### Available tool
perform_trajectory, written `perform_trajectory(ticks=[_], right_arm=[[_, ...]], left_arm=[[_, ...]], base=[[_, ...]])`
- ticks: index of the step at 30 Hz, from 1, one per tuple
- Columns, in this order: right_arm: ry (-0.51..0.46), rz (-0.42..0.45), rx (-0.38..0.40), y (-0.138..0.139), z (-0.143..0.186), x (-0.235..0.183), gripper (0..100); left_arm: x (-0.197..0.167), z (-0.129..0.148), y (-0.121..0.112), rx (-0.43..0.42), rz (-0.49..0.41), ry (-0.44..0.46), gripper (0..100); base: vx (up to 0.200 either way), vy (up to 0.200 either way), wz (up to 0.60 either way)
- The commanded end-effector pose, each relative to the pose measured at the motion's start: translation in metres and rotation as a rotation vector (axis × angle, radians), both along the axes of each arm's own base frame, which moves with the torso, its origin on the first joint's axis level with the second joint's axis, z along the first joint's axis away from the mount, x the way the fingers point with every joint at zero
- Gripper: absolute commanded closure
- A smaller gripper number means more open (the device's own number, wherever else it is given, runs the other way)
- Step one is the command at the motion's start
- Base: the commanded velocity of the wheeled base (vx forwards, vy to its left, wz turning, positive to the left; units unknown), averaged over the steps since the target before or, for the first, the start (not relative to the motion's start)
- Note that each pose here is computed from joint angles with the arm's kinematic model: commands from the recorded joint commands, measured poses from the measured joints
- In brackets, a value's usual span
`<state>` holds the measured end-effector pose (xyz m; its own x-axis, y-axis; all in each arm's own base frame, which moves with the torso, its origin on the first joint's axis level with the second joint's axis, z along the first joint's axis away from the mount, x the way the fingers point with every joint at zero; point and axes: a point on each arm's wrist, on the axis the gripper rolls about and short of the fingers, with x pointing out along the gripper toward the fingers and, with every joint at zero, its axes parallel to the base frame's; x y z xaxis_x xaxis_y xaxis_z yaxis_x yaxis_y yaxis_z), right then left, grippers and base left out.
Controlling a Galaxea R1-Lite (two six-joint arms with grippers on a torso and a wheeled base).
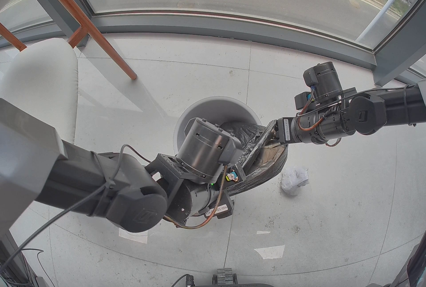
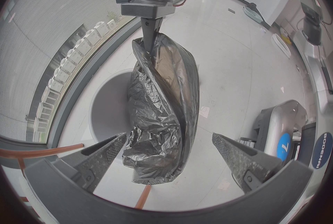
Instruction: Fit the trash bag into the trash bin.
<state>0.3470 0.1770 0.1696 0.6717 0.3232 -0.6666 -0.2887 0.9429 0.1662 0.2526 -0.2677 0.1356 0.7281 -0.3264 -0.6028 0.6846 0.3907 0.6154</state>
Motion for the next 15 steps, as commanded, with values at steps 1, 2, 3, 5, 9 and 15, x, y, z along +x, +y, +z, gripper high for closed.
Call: perform_trajectory(ticks=[1, 2, 3, 5, 9, 15], right_arm=[[-0.001, 0.000, 0.000, -0.001, 0.001, -0.001, 100], [0.000, 0.001, -0.001, 0.000, 0.001, -0.001, 100], [0.004, 0.000, -0.003, -0.001, 0.000, -0.002, 100], [0.007, 0.000, -0.004, -0.001, -0.001, -0.002, 100], [0.015, -0.002, -0.008, -0.003, -0.004, -0.003, 100], [0.011, -0.005, -0.006, -0.004, -0.002, -0.003, 100]], left_arm=[[0.010, -0.005, -0.008, -0.009, 0.035, -0.003, 0], [0.011, -0.004, -0.009, -0.016, 0.042, -0.009, 0], [0.014, -0.001, -0.011, -0.030, 0.054, -0.017, 0], [0.017, 0.005, -0.015, -0.060, 0.065, -0.031, 0], [0.024, 0.009, -0.023, -0.112, 0.095, -0.041, 0], [0.030, 0.008, -0.030, -0.144, 0.122, -0.040, 0]], base=[[0.000, 0.000, 0.00], [0.000, 0.000, 0.00], [0.000, 0.000, 0.00], [0.000, 0.000, 0.00], [0.000, 0.000, 0.00], [0.000, 0.000, 0.00]])
